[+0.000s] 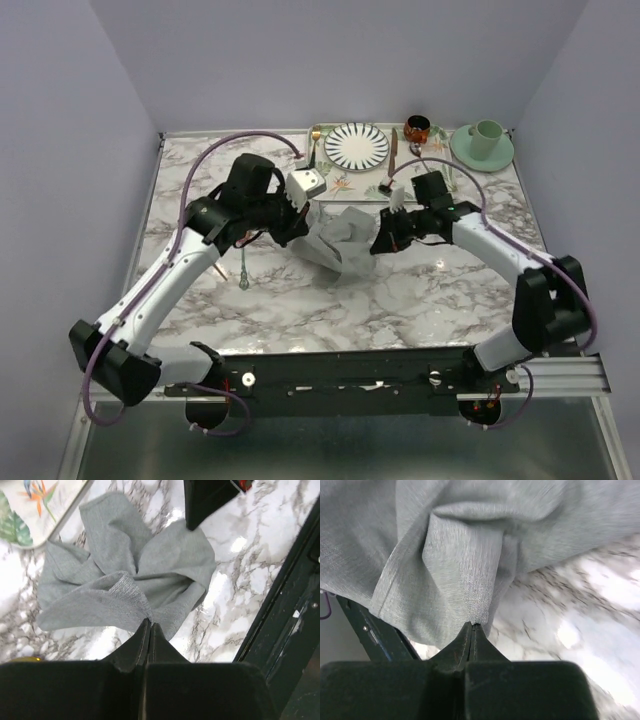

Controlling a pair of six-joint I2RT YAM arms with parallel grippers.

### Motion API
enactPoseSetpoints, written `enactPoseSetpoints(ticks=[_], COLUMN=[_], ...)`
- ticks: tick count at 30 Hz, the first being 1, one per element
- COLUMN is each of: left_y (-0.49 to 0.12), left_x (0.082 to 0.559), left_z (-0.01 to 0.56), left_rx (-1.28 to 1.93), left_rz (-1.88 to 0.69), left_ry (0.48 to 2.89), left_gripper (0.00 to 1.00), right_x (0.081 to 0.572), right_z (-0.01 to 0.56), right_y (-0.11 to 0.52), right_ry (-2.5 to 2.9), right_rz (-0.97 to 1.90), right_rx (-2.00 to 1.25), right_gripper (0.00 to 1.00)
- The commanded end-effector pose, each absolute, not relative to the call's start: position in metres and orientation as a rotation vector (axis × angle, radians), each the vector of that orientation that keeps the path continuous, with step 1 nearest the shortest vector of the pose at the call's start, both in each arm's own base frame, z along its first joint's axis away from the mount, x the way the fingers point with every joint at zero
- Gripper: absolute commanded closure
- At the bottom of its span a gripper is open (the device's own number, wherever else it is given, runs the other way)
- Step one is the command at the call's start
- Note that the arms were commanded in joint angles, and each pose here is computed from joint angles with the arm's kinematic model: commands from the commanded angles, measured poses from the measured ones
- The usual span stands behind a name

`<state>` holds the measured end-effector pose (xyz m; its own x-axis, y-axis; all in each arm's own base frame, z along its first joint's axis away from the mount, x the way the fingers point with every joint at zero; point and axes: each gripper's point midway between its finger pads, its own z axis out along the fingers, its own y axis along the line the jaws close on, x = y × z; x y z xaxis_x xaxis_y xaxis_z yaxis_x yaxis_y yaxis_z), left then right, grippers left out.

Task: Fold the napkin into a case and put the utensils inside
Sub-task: Pick up the crumpled napkin from the center of the board.

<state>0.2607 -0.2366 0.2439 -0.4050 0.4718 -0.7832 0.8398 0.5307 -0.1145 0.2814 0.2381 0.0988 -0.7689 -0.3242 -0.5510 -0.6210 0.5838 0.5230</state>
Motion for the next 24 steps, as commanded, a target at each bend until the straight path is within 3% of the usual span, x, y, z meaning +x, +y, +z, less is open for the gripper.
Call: enactPoseSetpoints(ticks=[1,5,9,13,14,15,17,18,19,21,24], left_y=[-0.222,-0.224,-0.211,-0.188,-0.182,-0.18,-0.179,-0.183,-0.176,-0.18,-0.157], left_x=[0.21,0.153,0.098,0.079,0.083,0.083,0.095,0.1,0.118,0.145,0.211], left_z=[0.28,0.259,0.165,0.119,0.112,0.109,0.111,0.119,0.123,0.147,0.164], left_rx=[1.265,1.494,1.806,2.02,2.049,2.06,2.012,1.966,1.843,1.629,1.274], left_rz=[-0.697,-0.727,-0.735,-0.684,-0.615,-0.587,-0.511,-0.527,-0.538,-0.669,-0.716], left_ry=[1.822,1.72,1.775,1.737,1.739,1.743,1.792,1.814,1.914,1.972,2.127], left_gripper=[1.0,1.0,1.0,0.99,0.89,0.67,0.45,0.32,0.3,0.27,0.27], right_x=[0.276,0.258,0.233,0.219,0.217,0.208,0.206,0.206,0.21,0.232,0.278], right_z=[0.142,0.133,0.101,0.09,0.09,0.09,0.093,0.097,0.101,0.116,0.139], right_y=[0.187,0.156,0.132,0.109,0.105,0.102,0.102,0.106,0.11,0.127,0.152], right_ry=[2.356,2.383,2.539,2.592,2.57,2.593,2.604,2.598,2.581,2.512,2.437], right_rz=[0.881,0.717,0.621,0.508,0.488,0.497,0.51,0.547,0.561,0.61,0.659], right_rx=[-0.716,-0.801,-0.901,-1.077,-1.154,-1.189,-1.207,-1.198,-1.182,-1.094,-0.943], right_gripper=[0.99,0.99,0.99,0.99,0.99,0.96,0.65,0.31,0.23,0.19,0.19])
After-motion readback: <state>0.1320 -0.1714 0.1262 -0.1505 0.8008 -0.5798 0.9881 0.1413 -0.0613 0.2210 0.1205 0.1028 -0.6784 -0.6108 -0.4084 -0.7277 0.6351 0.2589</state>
